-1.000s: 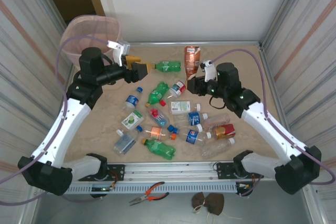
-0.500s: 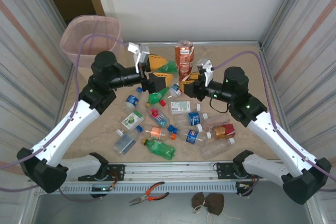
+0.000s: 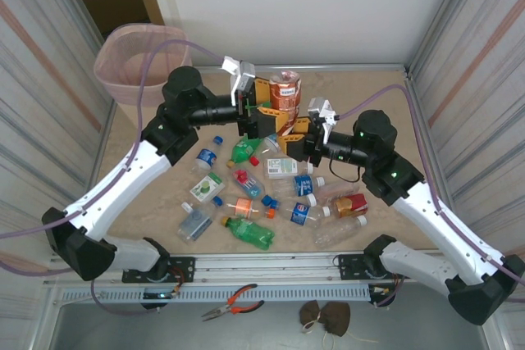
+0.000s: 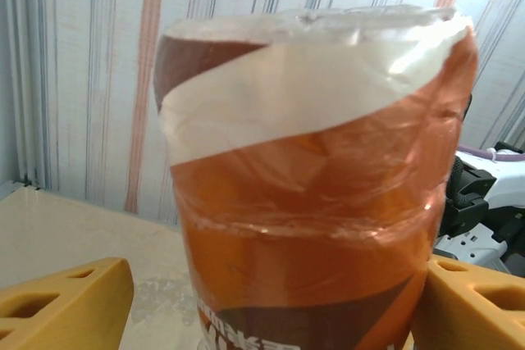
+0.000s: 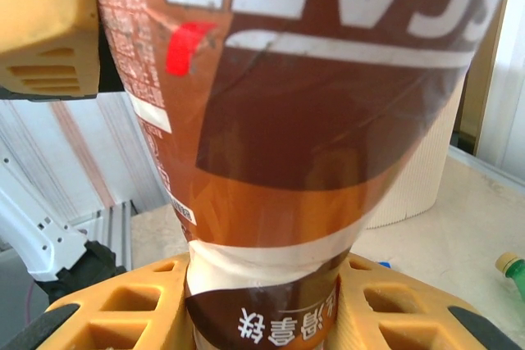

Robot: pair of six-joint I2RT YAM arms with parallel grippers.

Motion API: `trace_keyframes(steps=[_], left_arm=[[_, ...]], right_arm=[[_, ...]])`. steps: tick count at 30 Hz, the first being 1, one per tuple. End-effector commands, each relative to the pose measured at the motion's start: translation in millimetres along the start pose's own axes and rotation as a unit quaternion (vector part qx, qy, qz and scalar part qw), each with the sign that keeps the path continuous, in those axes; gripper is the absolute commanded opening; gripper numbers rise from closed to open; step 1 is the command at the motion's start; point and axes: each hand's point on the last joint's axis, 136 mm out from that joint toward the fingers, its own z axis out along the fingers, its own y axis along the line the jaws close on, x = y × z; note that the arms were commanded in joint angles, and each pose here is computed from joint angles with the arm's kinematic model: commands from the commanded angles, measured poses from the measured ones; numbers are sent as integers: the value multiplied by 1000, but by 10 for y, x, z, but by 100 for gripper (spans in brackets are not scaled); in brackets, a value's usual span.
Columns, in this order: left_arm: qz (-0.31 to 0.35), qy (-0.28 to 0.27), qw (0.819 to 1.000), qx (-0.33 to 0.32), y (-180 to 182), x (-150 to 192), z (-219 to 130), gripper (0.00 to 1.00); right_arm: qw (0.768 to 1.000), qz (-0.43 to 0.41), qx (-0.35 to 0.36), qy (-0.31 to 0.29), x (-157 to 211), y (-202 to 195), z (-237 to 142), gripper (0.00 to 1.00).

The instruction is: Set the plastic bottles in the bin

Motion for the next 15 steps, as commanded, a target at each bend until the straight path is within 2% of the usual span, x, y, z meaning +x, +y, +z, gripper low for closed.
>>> trace_keyframes(steps=[1,8,15], left_arm=[[38,-19,999,34,-149,-181,16,81],[46,-14,997,56,-178,-108,81,70],[45,-7,997,60,-197,-68,102,71]], right_arm=[[999,-36,-18,-35,-275,177,-113,6],[999,-32,-14,-37,-289,182,-141,7],[999,-26,9,-33,-288,118,-152,6]])
